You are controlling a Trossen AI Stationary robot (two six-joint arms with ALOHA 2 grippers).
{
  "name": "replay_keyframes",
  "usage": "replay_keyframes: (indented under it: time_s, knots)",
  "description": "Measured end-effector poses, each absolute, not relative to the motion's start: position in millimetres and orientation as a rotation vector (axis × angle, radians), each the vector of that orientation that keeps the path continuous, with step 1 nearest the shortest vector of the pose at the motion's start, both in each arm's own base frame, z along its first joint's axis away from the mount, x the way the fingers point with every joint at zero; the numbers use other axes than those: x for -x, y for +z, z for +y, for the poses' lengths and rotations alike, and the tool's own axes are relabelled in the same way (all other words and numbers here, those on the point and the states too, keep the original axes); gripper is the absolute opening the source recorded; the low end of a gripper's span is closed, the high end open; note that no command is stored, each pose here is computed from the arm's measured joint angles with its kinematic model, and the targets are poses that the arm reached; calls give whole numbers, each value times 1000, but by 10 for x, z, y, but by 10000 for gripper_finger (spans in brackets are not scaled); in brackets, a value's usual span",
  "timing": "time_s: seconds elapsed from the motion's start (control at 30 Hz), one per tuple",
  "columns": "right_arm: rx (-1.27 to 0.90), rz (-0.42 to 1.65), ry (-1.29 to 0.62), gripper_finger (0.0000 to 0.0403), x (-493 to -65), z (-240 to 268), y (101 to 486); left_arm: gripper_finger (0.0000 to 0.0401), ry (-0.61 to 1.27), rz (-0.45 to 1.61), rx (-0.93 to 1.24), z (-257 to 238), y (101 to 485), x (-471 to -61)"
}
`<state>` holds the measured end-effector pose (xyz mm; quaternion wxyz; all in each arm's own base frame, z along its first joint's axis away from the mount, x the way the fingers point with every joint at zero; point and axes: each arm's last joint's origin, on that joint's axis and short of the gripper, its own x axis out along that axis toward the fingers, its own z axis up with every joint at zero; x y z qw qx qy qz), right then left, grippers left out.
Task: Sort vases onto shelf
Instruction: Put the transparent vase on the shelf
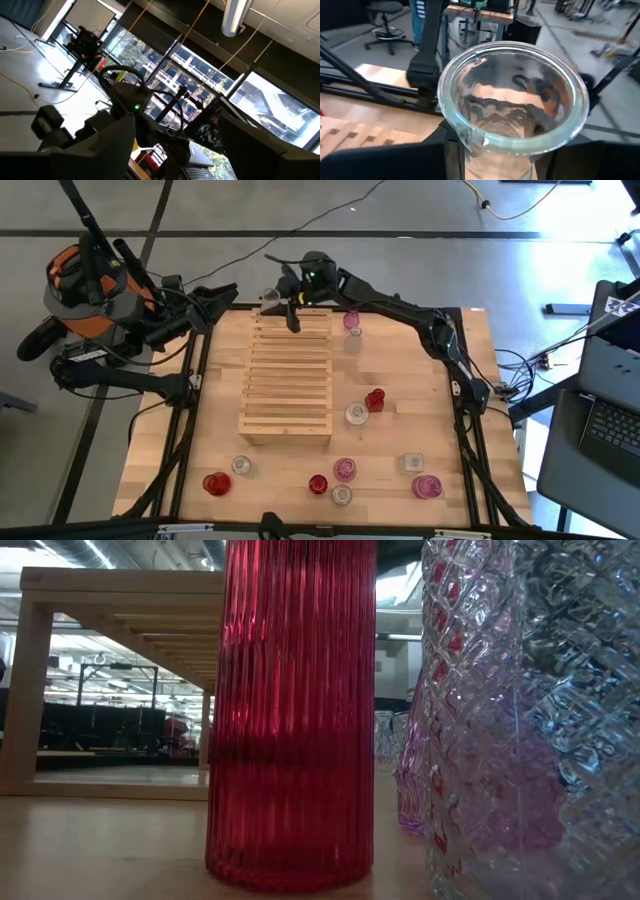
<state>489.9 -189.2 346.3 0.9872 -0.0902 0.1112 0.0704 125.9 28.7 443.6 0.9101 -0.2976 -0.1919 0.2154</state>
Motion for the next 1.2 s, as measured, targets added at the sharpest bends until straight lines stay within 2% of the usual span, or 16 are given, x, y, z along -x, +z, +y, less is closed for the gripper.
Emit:
replay_keyframes:
  time_s: [0.27, 0.47, 0.63, 0.97, 1.2]
  knots:
    - [202, 293, 79, 119, -4886, -1895, 3413, 275, 447, -389, 613, 287, 4430, -1261]
    - [191, 305, 87, 119, -4992, -1910, 3222, 275, 448, -388, 613, 288, 4429, -1261]
    - [139, 301, 119, 142, -5055, -1913, 3111, 275, 451, -372, 611, 286, 4414, -1265]
    - [159, 278, 88, 147, -5085, -1907, 3114, 275, 437, -354, 613, 263, 4402, -1273]
    - [171, 280, 47, 182, -5090, -1914, 3115, 275, 440, -346, 612, 263, 4395, -1274]
